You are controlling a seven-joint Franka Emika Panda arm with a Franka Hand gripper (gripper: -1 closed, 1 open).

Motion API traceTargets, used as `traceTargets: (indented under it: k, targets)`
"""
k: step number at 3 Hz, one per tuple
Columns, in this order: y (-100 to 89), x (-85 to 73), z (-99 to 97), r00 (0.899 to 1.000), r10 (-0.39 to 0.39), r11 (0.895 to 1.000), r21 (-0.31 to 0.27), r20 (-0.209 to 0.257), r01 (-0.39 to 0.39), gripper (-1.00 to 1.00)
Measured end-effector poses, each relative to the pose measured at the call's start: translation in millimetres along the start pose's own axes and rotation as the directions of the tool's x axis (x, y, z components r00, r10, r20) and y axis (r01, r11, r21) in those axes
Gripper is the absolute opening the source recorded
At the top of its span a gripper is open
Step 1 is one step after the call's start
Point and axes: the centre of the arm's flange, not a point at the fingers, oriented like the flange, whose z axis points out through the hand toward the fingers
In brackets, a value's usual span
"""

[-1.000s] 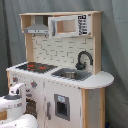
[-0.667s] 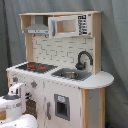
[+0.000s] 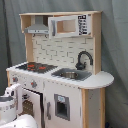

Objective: Play with the kitchen

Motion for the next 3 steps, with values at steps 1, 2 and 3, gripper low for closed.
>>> traceTargets:
  k: [1, 2, 3]
  targets:
    - [-6.2, 2.2, -14.0, 1.0, 0.019, 0.999, -0.039, 0.014, -0.018, -1.0]
    - [-13.6, 5.9, -28.5, 0.999, 0.036, 0.996, -0.084, 0.031, -0.033, -1.0]
    - [-21.3, 10.1, -41.6, 0.998, 0.051, 0.991, -0.128, 0.046, -0.045, -1.0]
